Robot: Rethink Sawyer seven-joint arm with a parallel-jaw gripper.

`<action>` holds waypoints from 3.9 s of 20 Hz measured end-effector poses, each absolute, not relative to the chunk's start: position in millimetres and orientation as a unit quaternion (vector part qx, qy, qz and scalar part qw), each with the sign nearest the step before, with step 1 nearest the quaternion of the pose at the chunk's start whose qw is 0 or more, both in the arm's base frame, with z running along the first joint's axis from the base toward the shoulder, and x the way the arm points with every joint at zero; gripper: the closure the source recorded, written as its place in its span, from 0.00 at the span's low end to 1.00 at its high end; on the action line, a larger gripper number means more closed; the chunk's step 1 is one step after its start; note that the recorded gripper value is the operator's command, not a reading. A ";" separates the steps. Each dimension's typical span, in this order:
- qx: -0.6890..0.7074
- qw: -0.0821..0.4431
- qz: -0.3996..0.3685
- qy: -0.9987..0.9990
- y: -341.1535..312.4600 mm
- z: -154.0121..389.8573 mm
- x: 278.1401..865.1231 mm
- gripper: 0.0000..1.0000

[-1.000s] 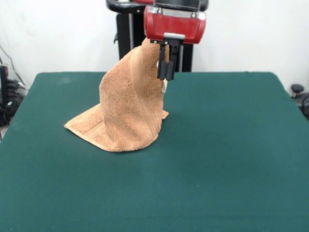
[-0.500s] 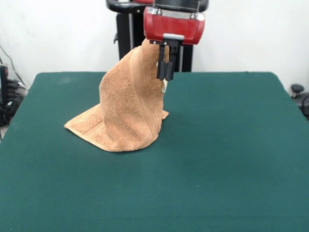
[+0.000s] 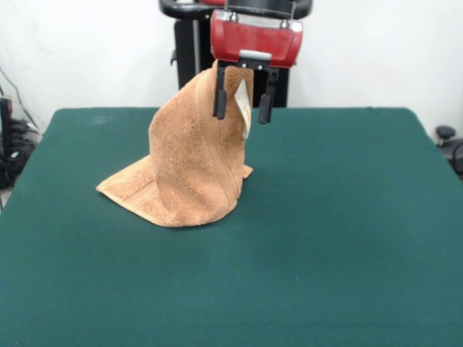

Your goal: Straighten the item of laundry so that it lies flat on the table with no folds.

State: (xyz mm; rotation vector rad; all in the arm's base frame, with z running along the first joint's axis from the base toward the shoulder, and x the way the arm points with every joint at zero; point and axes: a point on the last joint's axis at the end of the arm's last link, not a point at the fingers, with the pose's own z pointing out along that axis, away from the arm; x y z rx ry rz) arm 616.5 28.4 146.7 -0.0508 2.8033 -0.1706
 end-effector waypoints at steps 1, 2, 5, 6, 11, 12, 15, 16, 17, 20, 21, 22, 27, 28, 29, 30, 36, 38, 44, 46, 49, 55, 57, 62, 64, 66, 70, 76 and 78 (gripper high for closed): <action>-0.018 0.167 -0.060 0.984 28.1 146.8 616.7 0.00; -0.018 0.169 -0.061 0.984 28.1 146.9 617.1 0.00; -0.018 0.171 -0.062 0.983 27.9 147.0 617.5 0.00; -0.018 0.171 -0.062 0.983 28.0 147.0 617.5 0.00; -0.018 0.170 -0.062 0.983 28.1 146.4 616.5 0.00; -0.018 0.171 -0.062 0.983 28.1 146.3 616.3 0.00; -0.018 0.171 -0.062 0.983 28.1 146.1 616.0 0.00; -0.018 0.172 -0.062 0.983 28.1 146.0 615.8 0.00; -0.018 0.173 -0.063 0.983 28.1 145.2 615.1 0.00; -0.018 0.171 -0.063 0.983 28.5 141.3 612.2 0.00; -0.018 0.170 -0.063 0.983 28.8 139.1 610.8 0.00; -0.018 0.169 -0.063 0.983 29.0 137.3 609.8 0.00; -0.021 0.160 -0.062 0.985 33.1 119.8 601.3 0.00; -0.021 0.157 -0.062 0.985 33.8 115.6 599.6 0.00; -0.022 0.154 -0.062 0.986 34.4 110.4 597.4 0.00; -0.022 0.151 -0.062 0.986 34.5 105.5 594.8 0.00; -0.022 0.135 -0.061 0.989 36.9 84.6 578.0 0.00; -0.022 0.132 -0.061 0.989 37.2 80.9 574.7 0.00; -0.019 0.127 -0.062 0.990 33.1 72.5 563.5 0.00; -0.019 0.128 -0.063 0.990 31.5 72.2 563.2 0.00; -0.018 0.132 -0.065 0.989 28.8 72.5 564.1 0.00; -0.008 0.133 -0.067 0.989 17.6 72.7 565.1 0.00; -0.007 0.133 -0.067 0.989 16.2 72.7 565.2 0.00; -0.007 0.133 -0.067 0.989 15.5 72.7 565.3 0.00; -0.007 0.134 -0.067 0.989 15.6 72.8 565.5 0.00; -0.007 0.137 -0.068 0.988 15.9 73.0 566.1 0.00; -0.010 0.144 -0.070 0.987 18.5 73.6 567.8 0.00; -0.016 0.153 -0.072 0.986 25.1 74.2 569.3 0.00; -0.018 0.152 -0.071 0.986 27.7 73.7 567.7 0.00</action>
